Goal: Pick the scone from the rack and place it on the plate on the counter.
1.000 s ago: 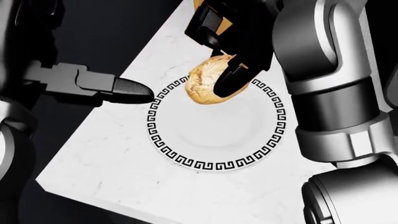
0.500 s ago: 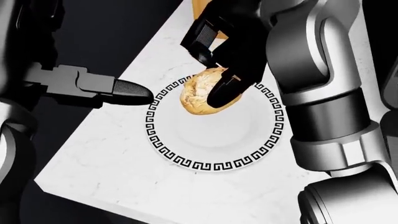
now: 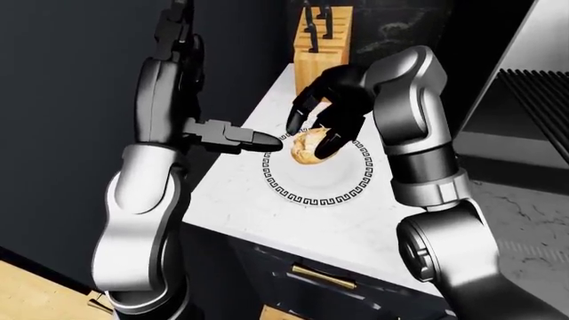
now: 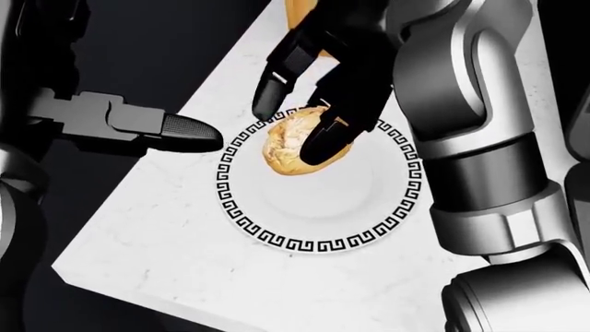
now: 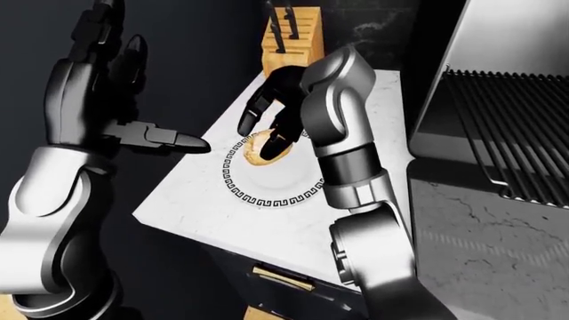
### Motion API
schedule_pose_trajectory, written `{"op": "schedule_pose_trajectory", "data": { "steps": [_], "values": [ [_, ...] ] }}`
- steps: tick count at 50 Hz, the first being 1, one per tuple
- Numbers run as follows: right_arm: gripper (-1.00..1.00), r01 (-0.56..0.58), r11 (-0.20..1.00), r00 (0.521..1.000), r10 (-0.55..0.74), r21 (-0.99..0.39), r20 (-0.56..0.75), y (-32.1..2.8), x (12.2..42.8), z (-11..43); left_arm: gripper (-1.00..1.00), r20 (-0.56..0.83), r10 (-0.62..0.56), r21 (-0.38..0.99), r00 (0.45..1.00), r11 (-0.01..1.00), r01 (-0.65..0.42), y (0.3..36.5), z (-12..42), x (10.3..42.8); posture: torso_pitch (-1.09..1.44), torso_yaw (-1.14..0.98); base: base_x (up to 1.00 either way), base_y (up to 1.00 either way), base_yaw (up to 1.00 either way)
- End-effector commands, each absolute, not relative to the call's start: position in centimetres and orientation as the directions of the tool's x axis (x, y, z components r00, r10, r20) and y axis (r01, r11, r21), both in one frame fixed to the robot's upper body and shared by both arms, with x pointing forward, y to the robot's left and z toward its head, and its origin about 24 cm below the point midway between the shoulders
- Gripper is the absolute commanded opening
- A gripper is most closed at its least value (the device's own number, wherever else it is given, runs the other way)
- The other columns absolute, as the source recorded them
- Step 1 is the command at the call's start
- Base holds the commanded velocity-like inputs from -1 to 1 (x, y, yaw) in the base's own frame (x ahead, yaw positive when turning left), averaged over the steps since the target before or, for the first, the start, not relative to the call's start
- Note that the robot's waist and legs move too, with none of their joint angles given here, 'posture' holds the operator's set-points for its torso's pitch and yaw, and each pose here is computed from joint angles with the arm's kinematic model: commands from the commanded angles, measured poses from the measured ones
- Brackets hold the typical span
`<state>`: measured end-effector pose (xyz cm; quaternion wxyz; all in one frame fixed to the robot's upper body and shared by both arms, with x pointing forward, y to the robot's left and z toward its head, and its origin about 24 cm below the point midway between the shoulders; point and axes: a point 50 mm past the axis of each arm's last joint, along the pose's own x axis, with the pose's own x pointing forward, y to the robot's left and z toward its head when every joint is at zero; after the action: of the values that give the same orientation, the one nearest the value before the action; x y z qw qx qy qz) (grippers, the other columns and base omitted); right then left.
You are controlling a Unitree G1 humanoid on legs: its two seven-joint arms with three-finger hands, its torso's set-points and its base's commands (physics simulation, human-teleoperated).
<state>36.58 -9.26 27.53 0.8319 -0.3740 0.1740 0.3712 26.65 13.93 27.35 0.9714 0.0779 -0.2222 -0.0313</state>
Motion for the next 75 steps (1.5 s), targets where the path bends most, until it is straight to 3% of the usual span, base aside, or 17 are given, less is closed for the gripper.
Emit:
{"op": "schedule_pose_trajectory", "data": {
  "steps": [1,8,18,28,36,51,56,62,75],
  "values": [
    [-0.06,-0.712,0.430,0.700,0.499,-0.555,-0.511,-9.1,36.1,29.5,1.00,0.495,-0.092,0.165,0.864,0.986,0.010,14.0,28.6,26.1,0.00,0.51,0.00,0.00,0.00],
    [0.22,-0.711,0.435,0.701,0.493,-0.553,-0.515,-9.2,36.2,29.3,1.00,0.493,-0.091,0.167,0.865,0.986,0.008,14.0,28.4,26.1,0.00,0.51,0.00,0.00,0.00],
    [0.46,-0.716,0.429,0.696,0.500,-0.551,-0.516,-9.2,36.0,29.3,1.00,0.493,-0.090,0.166,0.865,0.986,0.008,13.9,28.4,26.1,0.00,0.51,0.00,0.00,0.00],
    [1.00,-0.718,0.428,0.694,0.503,-0.549,-0.515,-9.2,36.0,29.4,1.00,0.494,-0.091,0.165,0.865,0.986,0.010,13.9,28.4,26.2,0.00,0.51,0.00,0.00,0.00],
    [1.00,-0.700,0.444,0.711,0.507,-0.560,-0.487,-9.1,35.8,30.4,1.00,0.495,-0.096,0.168,0.863,0.986,0.014,13.8,28.6,26.2,0.00,0.51,0.00,0.00,0.00],
    [1.00,-0.591,0.536,0.800,0.483,-0.603,-0.355,-8.8,34.6,33.0,1.00,0.496,-0.090,0.171,0.864,0.985,0.004,14.1,28.6,26.2,0.00,0.51,0.00,0.00,0.00],
    [1.00,-0.463,0.590,0.872,0.438,-0.662,-0.218,-8.6,35.1,34.4,1.00,0.496,-0.093,0.169,0.863,0.985,0.009,13.9,28.6,26.2,0.00,0.51,0.00,0.00,0.00],
    [1.00,-0.291,0.636,0.923,0.385,-0.715,-0.033,-8.7,35.6,36.4,1.00,0.495,-0.092,0.171,0.864,0.985,0.008,13.9,28.5,26.2,0.00,0.51,0.00,0.00,0.00],
    [1.00,-0.038,0.700,0.942,0.264,-0.713,0.209,-9.9,34.2,40.3,1.00,0.494,-0.078,0.167,0.866,0.986,-0.007,14.1,28.8,26.5,0.00,0.51,0.00,0.00,0.00]
  ]
}}
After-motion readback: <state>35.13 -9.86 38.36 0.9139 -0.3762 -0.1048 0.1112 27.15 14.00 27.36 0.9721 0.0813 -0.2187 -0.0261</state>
